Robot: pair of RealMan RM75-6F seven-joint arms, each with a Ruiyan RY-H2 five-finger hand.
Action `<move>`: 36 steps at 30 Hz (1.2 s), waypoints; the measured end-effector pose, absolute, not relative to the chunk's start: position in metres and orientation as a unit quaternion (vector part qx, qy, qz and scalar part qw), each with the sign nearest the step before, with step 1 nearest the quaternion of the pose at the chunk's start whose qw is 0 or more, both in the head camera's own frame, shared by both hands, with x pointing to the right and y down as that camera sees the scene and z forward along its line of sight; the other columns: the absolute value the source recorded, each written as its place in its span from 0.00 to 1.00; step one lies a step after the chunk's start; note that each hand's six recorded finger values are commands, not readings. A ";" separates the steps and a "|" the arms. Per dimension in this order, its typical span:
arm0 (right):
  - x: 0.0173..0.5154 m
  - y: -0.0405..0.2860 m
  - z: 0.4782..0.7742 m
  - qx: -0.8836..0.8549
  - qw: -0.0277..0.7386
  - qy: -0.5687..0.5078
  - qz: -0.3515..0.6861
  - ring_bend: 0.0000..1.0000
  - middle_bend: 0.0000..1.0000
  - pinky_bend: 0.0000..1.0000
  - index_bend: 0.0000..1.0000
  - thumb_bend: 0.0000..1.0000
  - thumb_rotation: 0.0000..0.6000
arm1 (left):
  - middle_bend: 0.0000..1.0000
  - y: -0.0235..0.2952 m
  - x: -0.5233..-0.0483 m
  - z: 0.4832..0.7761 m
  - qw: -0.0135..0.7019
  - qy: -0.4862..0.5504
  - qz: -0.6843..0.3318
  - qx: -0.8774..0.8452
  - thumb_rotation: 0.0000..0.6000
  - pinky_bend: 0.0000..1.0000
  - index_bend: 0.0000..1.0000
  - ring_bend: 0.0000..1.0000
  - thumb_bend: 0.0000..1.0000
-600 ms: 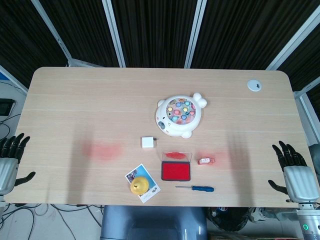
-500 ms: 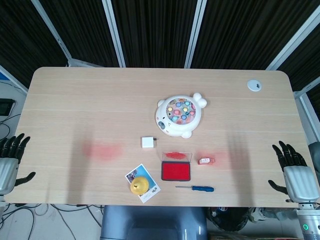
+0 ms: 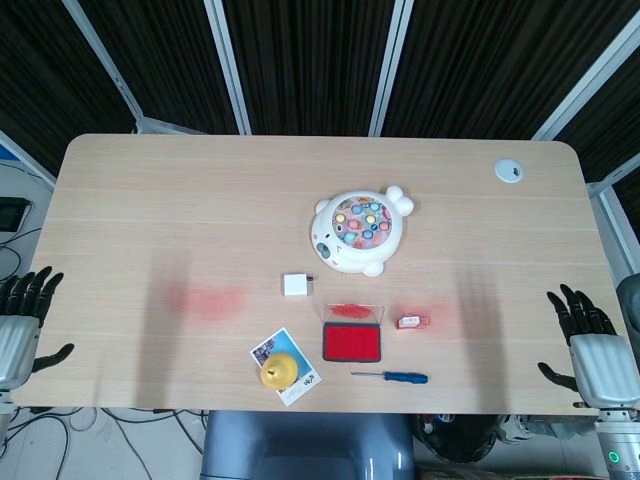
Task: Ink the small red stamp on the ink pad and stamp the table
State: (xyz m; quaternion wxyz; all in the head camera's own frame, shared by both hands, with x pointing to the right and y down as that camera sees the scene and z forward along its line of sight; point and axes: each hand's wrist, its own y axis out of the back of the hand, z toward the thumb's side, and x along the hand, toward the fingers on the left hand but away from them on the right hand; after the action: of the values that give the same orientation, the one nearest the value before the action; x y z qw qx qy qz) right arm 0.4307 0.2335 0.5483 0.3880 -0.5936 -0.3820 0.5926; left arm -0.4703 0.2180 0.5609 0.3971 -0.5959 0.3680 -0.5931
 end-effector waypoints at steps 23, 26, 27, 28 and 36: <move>0.363 0.216 0.572 -0.645 0.389 -0.335 0.566 0.12 0.21 0.21 0.23 0.20 1.00 | 0.00 0.214 -0.472 0.561 0.383 0.375 -0.590 -0.604 1.00 0.00 0.00 0.00 0.00; 0.343 0.212 0.583 -0.654 0.391 -0.318 0.564 0.15 0.25 0.22 0.28 0.22 1.00 | 0.00 0.214 -0.472 0.560 0.382 0.376 -0.590 -0.604 1.00 0.00 0.00 0.00 0.00; 0.337 0.211 0.586 -0.657 0.390 -0.314 0.563 0.16 0.27 0.22 0.30 0.23 1.00 | 0.00 0.214 -0.472 0.560 0.382 0.376 -0.590 -0.604 1.00 0.00 0.00 0.00 0.00; 0.331 0.209 0.590 -0.660 0.389 -0.312 0.562 0.18 0.28 0.23 0.32 0.24 1.00 | 0.00 0.214 -0.472 0.560 0.381 0.376 -0.590 -0.604 1.00 0.00 0.00 0.00 0.00; 0.293 0.201 0.621 -0.678 0.364 -0.302 0.563 0.20 0.32 0.23 0.39 0.29 1.00 | 0.00 0.213 -0.473 0.562 0.374 0.377 -0.592 -0.606 1.00 0.00 0.00 0.00 0.00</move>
State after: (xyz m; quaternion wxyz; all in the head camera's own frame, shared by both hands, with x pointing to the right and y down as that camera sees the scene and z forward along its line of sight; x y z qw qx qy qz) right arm 0.2934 0.2005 0.6210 0.3637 -0.6777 -0.3024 0.5630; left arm -0.4731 0.2130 0.5616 0.3741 -0.6062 0.3774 -0.5917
